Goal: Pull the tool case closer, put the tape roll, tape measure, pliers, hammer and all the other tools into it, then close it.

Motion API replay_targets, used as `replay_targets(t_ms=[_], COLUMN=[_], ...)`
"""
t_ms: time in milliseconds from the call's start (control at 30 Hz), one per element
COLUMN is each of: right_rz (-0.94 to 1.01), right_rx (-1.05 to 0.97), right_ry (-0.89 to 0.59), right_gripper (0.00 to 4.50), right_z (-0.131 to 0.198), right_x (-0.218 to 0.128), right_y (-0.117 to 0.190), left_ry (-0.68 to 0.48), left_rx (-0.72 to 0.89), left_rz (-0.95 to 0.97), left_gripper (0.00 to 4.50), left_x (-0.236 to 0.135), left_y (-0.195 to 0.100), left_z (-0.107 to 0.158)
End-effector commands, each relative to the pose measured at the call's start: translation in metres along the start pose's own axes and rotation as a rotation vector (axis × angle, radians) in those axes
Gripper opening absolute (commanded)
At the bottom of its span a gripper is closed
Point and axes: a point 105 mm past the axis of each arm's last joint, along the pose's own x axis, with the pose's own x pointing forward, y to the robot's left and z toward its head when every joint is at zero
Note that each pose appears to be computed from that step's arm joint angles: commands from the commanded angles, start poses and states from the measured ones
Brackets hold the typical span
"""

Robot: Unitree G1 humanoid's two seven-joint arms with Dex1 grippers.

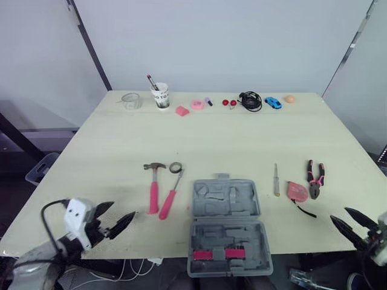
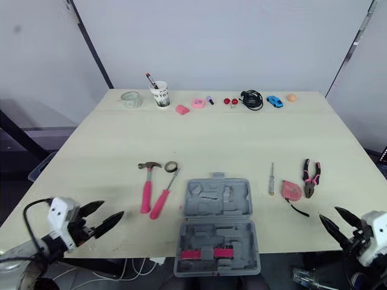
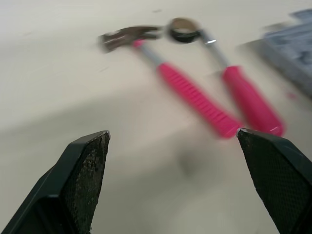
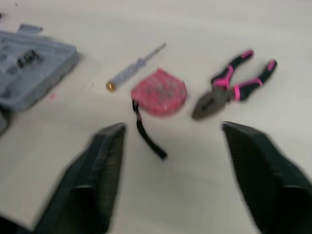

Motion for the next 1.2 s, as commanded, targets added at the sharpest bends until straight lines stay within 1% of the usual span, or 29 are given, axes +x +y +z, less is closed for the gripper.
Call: replay_targets(t_ms=[33,100,200,267,367,433,533,667,733,800,900,1067,1200], right_rz=[-0.044,-0.056,-0.060,-0.050,0.046,0.120,0.207,0.410,0.478,0.547,0.636,0.714,0.754], right_rx=[-0.003,0.010,0.016,0.002,-0.008,-0.005,-0.015,-0.075,-0.101,-0.117,-0.139,-0.131,-0.151], right_ry=[-0.046,-0.048,-0.044,-0.056,-0.092,-0.109,-0.136,-0.232,-0.251,-0.271,-0.279,-0.296,-0.310], right_gripper=[4.41,4.41,4.41,4.41,4.41,4.41,4.41,4.41,4.41,4.41,4.41,4.41,4.41], right_z=[0.005,0.003,0.002,0.009,0.030,0.043,0.062,0.100,0.110,0.119,0.126,0.131,0.132], right_x=[-0.014,-0.018,-0.019,-0.011,0.006,0.016,0.029,0.055,0.065,0.073,0.081,0.086,0.088], right_y=[-0.003,-0.001,0.001,0.002,0.013,0.021,0.033,0.066,0.079,0.091,0.106,0.116,0.119], left_ry=[-0.018,0.006,-0.012,-0.028,-0.027,0.012,0.045,0.157,0.207,0.291,0.364,0.494,0.576], left_rx=[0.009,0.029,0.032,0.059,0.186,0.280,0.348,0.506,0.574,0.690,0.804,0.971,1.110], left_rz=[0.056,0.050,0.051,0.036,-0.059,-0.118,-0.166,-0.293,-0.335,-0.409,-0.503,-0.548,-0.532], left_gripper=[4.50,4.50,4.50,4.50,4.50,4.50,4.50,4.50,4.50,4.50,4.50,4.50,4.50], left_x=[-0.017,-0.022,-0.021,-0.016,-0.005,0.004,0.017,0.043,0.053,0.059,0.071,0.088,0.110], left_y=[0.007,0.004,0.004,0.005,0.002,0.002,0.004,0.002,0.002,-0.002,-0.012,-0.013,-0.018], left_z=[-0.004,-0.010,-0.006,0.003,0.023,0.032,0.047,0.075,0.084,0.087,0.099,0.114,0.135])
